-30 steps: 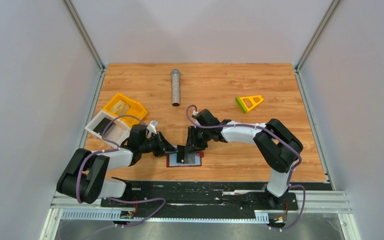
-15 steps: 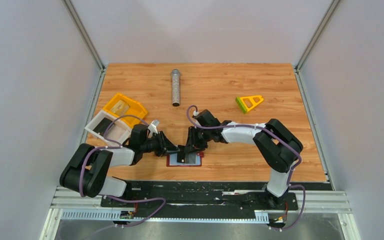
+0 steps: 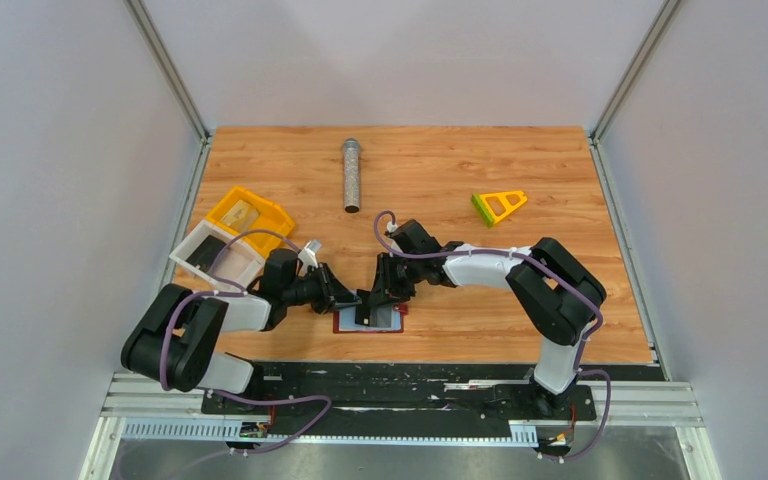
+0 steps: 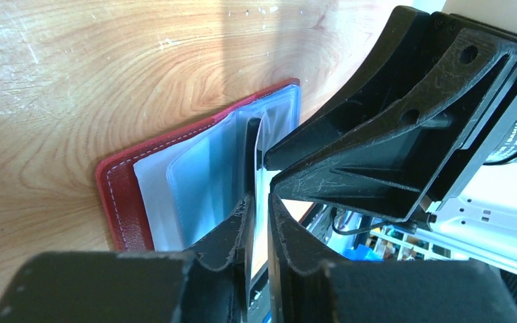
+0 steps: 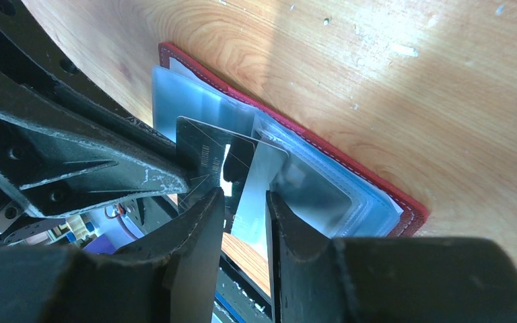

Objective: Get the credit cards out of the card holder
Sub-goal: Remove the credit card from the card holder.

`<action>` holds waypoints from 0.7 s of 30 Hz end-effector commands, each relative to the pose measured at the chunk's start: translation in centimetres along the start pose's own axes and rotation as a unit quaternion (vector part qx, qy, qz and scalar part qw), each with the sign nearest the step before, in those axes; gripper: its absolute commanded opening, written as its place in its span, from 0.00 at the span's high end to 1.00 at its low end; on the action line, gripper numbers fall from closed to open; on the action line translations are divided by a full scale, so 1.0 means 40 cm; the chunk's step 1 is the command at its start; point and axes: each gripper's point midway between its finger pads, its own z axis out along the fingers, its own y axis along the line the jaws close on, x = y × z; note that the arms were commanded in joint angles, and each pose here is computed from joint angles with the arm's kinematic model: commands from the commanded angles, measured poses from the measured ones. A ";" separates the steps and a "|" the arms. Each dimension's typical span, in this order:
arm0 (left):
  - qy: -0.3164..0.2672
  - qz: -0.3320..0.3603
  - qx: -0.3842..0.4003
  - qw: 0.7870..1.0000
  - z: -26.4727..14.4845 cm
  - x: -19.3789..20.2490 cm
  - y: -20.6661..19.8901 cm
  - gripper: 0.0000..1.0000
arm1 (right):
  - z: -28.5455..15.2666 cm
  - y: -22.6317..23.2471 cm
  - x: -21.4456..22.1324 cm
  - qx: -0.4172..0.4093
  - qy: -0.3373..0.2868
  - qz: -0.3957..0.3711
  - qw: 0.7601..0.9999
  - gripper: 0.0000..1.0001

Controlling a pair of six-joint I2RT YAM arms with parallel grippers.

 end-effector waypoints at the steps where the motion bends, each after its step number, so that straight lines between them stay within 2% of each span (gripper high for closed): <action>1: 0.004 0.019 0.028 0.999 0.002 0.003 -0.031 0.88 | -0.002 -0.006 0.007 0.005 -0.004 -0.002 1.000 0.70; 3: 0.004 0.020 0.022 1.000 0.000 0.001 -0.031 0.97 | -0.010 0.000 0.000 0.007 -0.009 -0.009 1.000 0.69; 5: 0.000 0.032 0.012 0.999 -0.006 -0.010 -0.039 1.00 | -0.023 0.007 -0.011 0.009 -0.016 -0.020 1.000 0.69; 14: -0.030 0.078 -0.062 0.995 -0.060 -0.053 -0.054 1.00 | -0.110 0.071 -0.054 -0.024 -0.063 -0.113 0.991 0.66; 21: -0.036 0.124 -0.077 0.989 -0.101 -0.088 -0.118 1.00 | -0.199 0.115 -0.084 -0.052 -0.094 -0.185 0.977 0.64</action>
